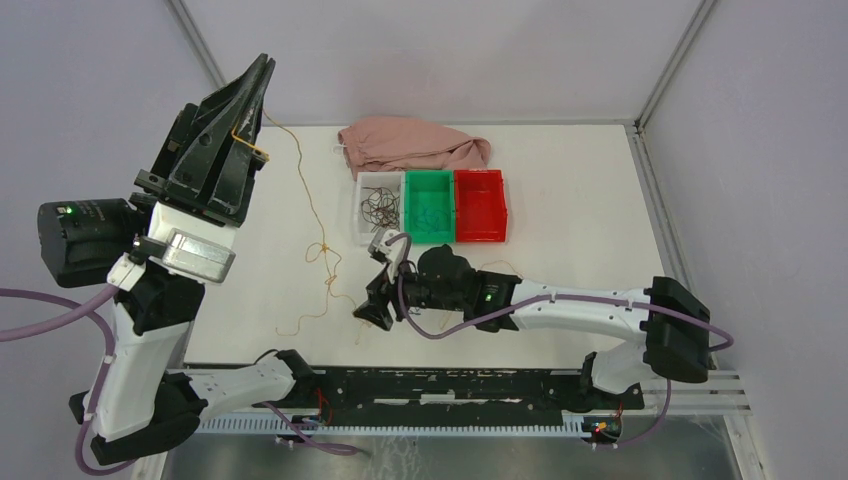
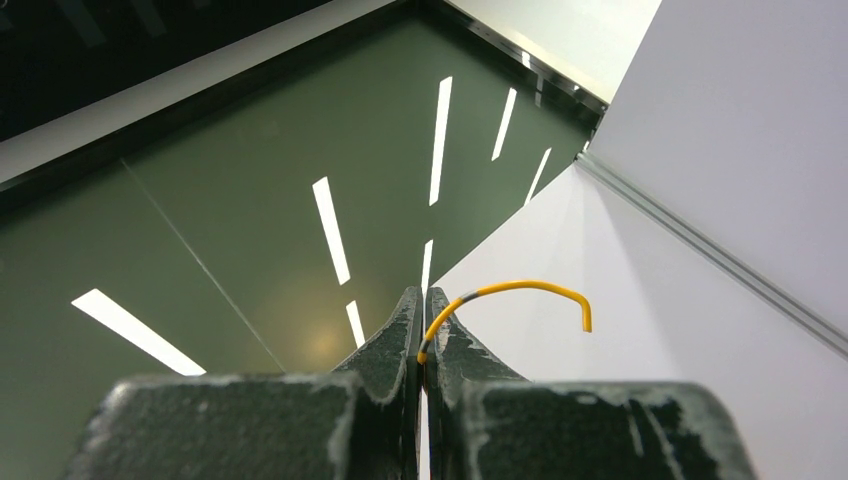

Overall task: Untangle the cables
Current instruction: Untie the cable.

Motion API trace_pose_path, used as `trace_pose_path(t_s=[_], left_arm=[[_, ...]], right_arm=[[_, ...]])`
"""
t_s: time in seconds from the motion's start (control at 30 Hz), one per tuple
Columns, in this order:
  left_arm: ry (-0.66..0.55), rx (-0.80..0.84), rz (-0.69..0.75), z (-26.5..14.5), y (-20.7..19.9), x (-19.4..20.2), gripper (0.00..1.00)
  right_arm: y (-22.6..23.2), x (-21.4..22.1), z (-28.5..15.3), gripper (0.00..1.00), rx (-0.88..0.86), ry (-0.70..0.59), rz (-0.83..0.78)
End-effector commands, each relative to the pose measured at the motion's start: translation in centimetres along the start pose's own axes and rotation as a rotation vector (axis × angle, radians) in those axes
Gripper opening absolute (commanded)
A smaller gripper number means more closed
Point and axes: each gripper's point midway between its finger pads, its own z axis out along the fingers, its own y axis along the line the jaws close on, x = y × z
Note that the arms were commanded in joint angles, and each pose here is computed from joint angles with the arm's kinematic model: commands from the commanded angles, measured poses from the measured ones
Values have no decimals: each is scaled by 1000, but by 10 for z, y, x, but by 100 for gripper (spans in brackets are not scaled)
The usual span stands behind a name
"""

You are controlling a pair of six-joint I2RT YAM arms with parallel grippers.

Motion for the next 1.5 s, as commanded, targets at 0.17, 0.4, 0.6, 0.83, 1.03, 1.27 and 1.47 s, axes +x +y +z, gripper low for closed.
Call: trace_pose_path(t_s=[0.17, 0.4, 0.6, 0.83, 1.03, 1.27, 1.47], left_arm=[[-37, -33, 43, -4, 18, -17, 3], [-40, -28, 40, -4, 17, -17, 3], [-44, -31, 41, -4, 18, -19, 3], [-44, -37, 42, -3, 21, -19, 3], [-32, -47, 97, -5, 25, -18, 3], [-2, -210, 244, -3, 72, -23, 3], [-42, -331, 362, -1, 117, -50, 3]], right_arm=[[-22, -28, -41, 80, 174, -106, 22], [10, -46, -47, 89, 14, -140, -14], [-10, -52, -20, 85, 106, -84, -114], [-22, -65, 11, 51, 165, -103, -139], [-46, -61, -18, 1, 305, -159, -74], [-100, -20, -60, 1, 442, -188, 130], [-135, 28, -98, 1, 554, -221, 292]])
